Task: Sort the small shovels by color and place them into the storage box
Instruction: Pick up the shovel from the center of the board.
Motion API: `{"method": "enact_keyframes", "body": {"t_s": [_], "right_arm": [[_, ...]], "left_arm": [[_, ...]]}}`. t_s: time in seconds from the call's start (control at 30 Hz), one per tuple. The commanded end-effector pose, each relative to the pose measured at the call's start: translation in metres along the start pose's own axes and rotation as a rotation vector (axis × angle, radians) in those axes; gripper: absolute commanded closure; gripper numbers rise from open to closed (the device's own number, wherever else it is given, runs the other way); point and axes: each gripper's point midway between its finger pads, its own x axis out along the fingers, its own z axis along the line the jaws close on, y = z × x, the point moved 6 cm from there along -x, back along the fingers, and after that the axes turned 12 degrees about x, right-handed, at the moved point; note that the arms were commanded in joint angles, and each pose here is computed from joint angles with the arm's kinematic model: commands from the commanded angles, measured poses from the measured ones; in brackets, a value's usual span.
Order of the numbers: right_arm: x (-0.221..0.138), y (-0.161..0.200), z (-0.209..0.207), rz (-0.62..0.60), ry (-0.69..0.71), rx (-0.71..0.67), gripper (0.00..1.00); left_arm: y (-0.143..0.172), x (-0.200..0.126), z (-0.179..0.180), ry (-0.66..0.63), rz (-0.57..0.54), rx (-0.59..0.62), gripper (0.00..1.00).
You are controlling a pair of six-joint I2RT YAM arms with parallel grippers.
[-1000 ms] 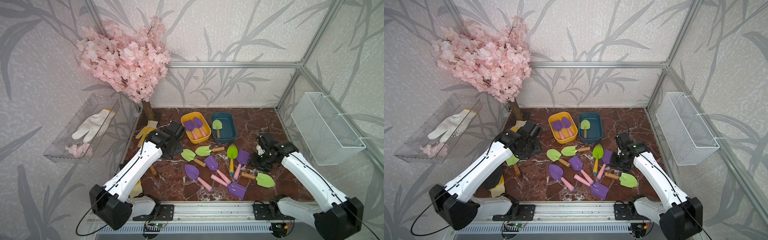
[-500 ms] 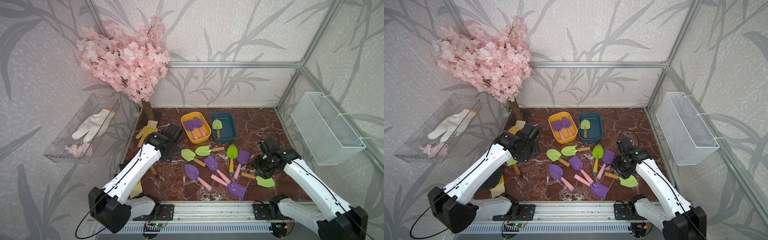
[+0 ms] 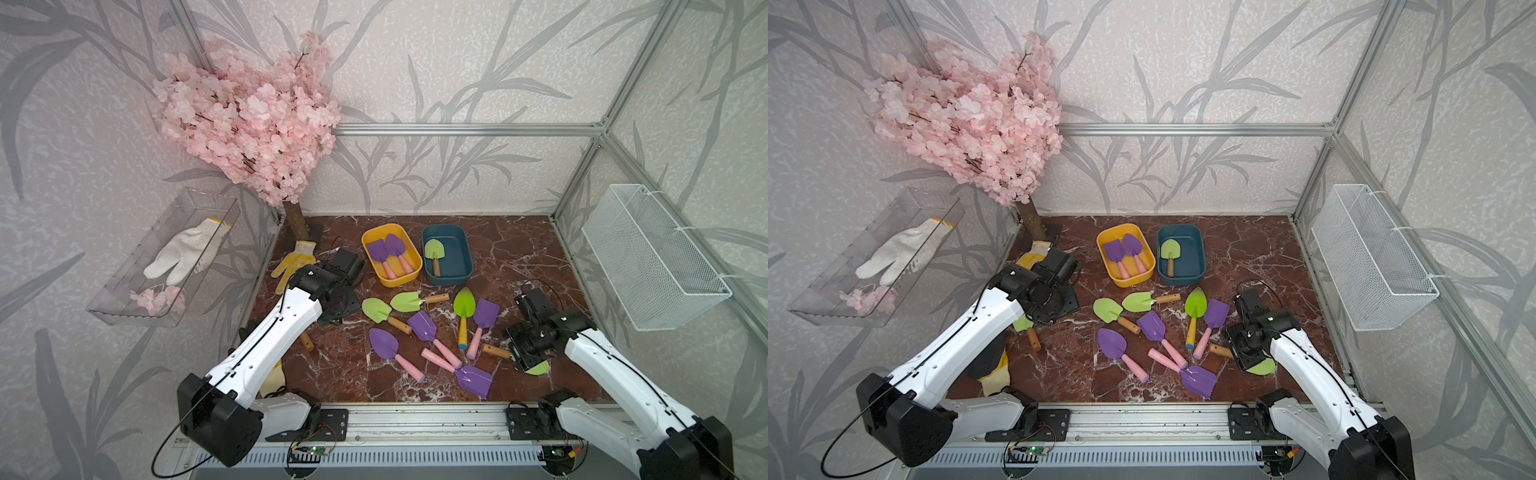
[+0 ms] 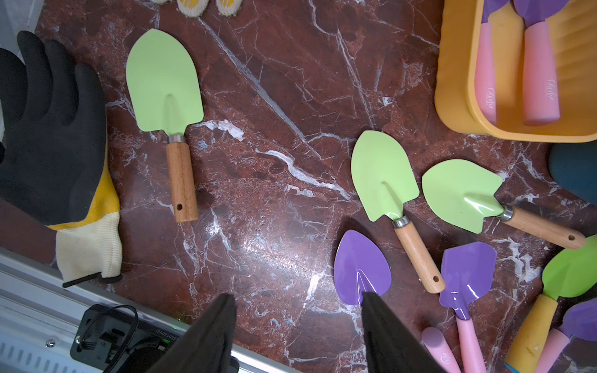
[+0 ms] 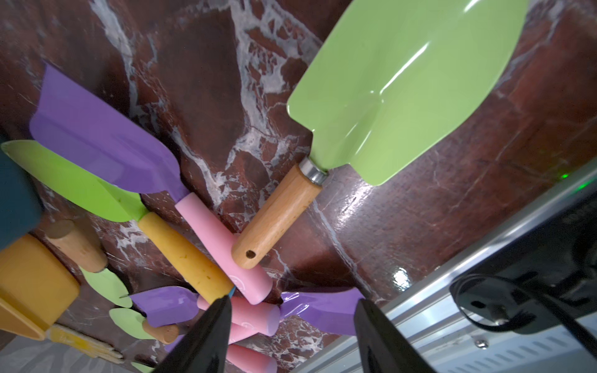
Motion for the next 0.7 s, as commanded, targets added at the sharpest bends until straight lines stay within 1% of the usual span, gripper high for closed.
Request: {"method": "enact_keyframes", "body": {"t_s": [0.0,0.27,0.67], "right_arm": [[0.004,0.002,0.006,0.008,-0.009,0.099,0.34],[0.021,0.006,0.011,0.036,0.0,0.182,0.33],[0.036,0.004,0.009,0.034,0.017,0.243,0.32]], "left_arm": [[0.002,-0.001,0.005,-0.006,0.003,0.008,0.35],[0.002,-0.001,0.005,-0.006,0.01,0.006,0.35],[0.005,-0.002,0.009,-0.012,0.013,0.008,0.35]]}}
